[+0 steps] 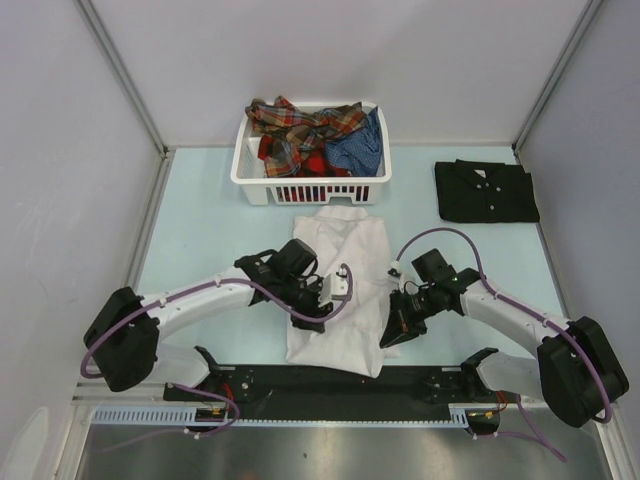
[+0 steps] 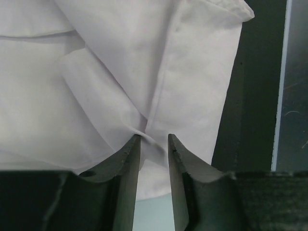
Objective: Fold and stack the long sleeve shirts
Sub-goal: Fold the shirt
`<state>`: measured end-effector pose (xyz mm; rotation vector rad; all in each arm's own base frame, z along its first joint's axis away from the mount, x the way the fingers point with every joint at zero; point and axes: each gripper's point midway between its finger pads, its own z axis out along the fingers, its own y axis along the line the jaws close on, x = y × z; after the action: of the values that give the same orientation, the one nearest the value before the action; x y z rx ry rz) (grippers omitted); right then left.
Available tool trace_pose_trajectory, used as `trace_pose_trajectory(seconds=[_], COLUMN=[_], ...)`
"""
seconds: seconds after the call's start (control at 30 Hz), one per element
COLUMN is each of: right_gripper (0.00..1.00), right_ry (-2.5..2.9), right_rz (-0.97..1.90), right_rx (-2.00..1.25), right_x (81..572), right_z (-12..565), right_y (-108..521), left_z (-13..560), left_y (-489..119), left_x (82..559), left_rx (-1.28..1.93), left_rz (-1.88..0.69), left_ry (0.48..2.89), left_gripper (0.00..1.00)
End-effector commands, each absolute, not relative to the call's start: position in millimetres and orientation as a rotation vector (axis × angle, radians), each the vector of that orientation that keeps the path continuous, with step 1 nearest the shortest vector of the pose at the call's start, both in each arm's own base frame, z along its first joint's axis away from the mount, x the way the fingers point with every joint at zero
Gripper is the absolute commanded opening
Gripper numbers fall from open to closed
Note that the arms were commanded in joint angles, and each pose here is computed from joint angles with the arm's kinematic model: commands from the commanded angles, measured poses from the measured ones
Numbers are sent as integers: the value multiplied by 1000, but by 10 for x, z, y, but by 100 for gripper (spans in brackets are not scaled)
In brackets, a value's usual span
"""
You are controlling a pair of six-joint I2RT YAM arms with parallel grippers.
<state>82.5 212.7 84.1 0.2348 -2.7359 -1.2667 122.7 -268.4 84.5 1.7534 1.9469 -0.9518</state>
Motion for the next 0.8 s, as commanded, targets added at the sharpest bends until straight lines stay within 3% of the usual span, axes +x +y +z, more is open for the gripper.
trace_pose_trajectory(seconds=[0.0, 0.1, 0.3, 0.63, 0.77], right_gripper=[0, 0, 0, 0, 0], right_ry=[-2740, -2743, -2746, -2747, -2747], right_rz=[-1284, -1285, -1291, -1300, -1295], right_rx=[245, 252, 252, 242, 242], right_x=[820, 823, 835, 841, 837], right_z=[866, 869, 868, 864, 863], right_y=[2135, 2133, 2137, 2143, 2142], left_z=[1041, 953, 687, 527, 531], left_y=[-2678, -2454, -2227, -2473, -2553], left_x=[1471, 1788, 1909, 2009, 1921], left_rx=[1617, 1375, 1252, 1163, 1178], left_rz=[-959, -973, -920, -1081, -1176], left_ry=[1957, 2174, 2367, 2507, 2518], left_gripper=[38, 44, 52, 47, 39])
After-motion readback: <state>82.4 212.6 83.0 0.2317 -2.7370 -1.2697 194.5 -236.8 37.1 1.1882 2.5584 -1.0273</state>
